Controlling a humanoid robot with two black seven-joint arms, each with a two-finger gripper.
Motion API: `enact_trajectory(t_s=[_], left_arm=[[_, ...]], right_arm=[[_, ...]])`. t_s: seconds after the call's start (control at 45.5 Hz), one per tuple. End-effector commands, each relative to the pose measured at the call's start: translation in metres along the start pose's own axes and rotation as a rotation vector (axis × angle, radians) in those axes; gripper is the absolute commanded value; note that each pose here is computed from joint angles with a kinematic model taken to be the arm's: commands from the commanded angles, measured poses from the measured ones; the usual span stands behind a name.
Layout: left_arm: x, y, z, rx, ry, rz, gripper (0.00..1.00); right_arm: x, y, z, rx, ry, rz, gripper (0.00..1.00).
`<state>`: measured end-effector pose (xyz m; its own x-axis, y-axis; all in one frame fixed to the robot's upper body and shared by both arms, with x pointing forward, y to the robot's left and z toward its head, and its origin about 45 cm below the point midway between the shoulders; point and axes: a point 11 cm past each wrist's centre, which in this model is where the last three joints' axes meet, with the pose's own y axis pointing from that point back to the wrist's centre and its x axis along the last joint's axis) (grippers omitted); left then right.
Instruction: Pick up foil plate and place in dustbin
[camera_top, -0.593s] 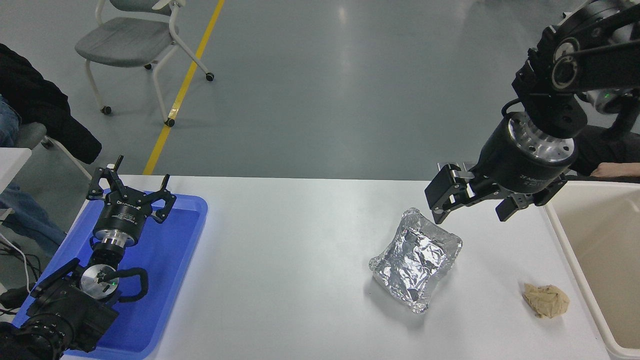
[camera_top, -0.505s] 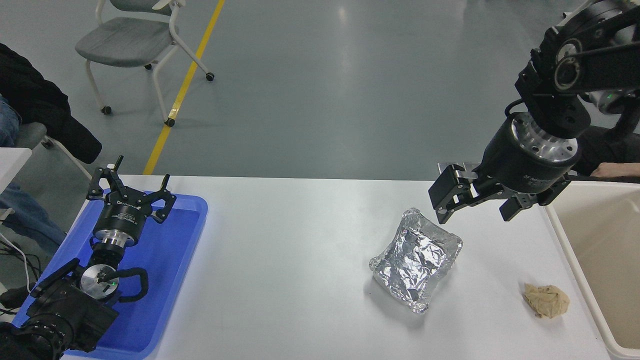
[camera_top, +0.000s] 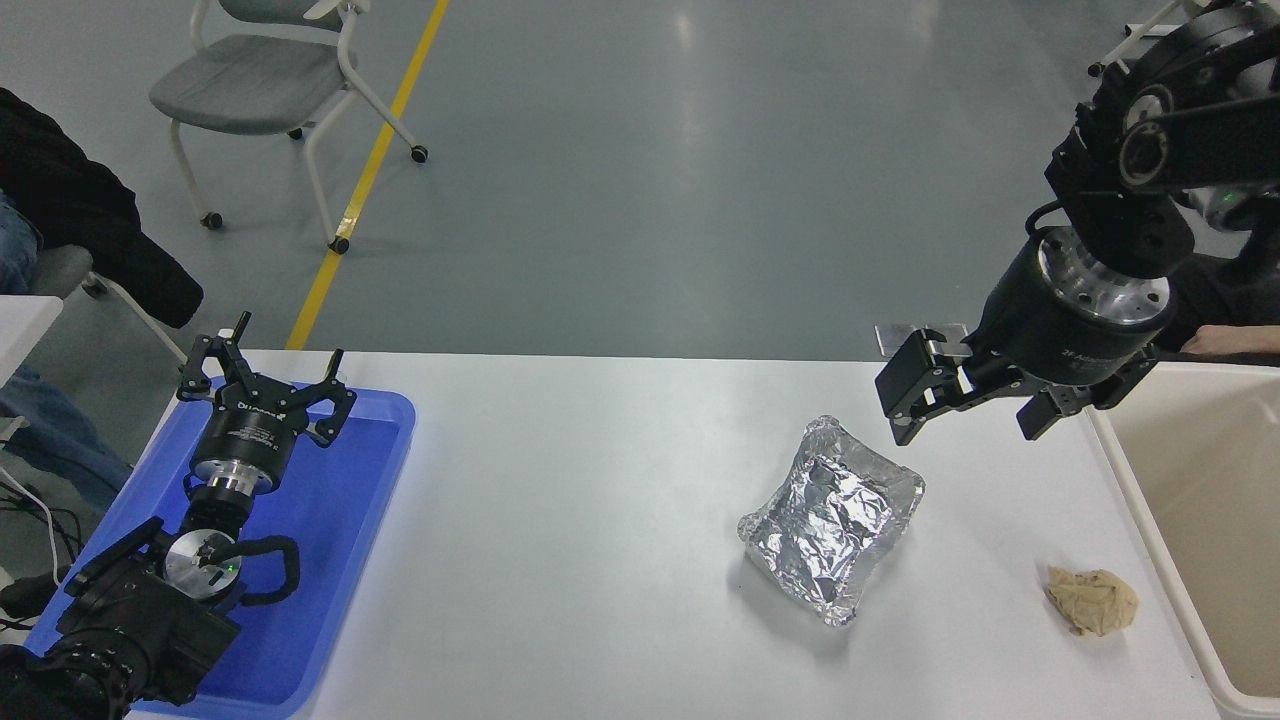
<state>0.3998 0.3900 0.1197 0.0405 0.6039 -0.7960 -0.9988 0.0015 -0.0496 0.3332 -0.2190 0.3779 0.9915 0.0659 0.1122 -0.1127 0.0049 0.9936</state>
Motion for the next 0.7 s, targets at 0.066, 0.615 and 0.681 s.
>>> enact_trajectory(t_s=[0.066, 0.615, 0.681], left_arm=[[0.000, 0.000, 0.000, 0.001, 0.000, 0.000, 1.00], [0.000, 0.000, 0.000, 0.001, 0.000, 0.000, 1.00], [-0.001, -0.001, 0.000, 0.000, 0.000, -0.002, 1.00]], right_arm=[[0.017, -0.027, 0.005, -0.012, -0.014, -0.007, 1.00], [0.032, -0.142, 0.045, 0.097, -0.212, 0.017, 1.00], [0.033, -0.155, 0.048, 0.119, -0.243, 0.024, 1.00]])
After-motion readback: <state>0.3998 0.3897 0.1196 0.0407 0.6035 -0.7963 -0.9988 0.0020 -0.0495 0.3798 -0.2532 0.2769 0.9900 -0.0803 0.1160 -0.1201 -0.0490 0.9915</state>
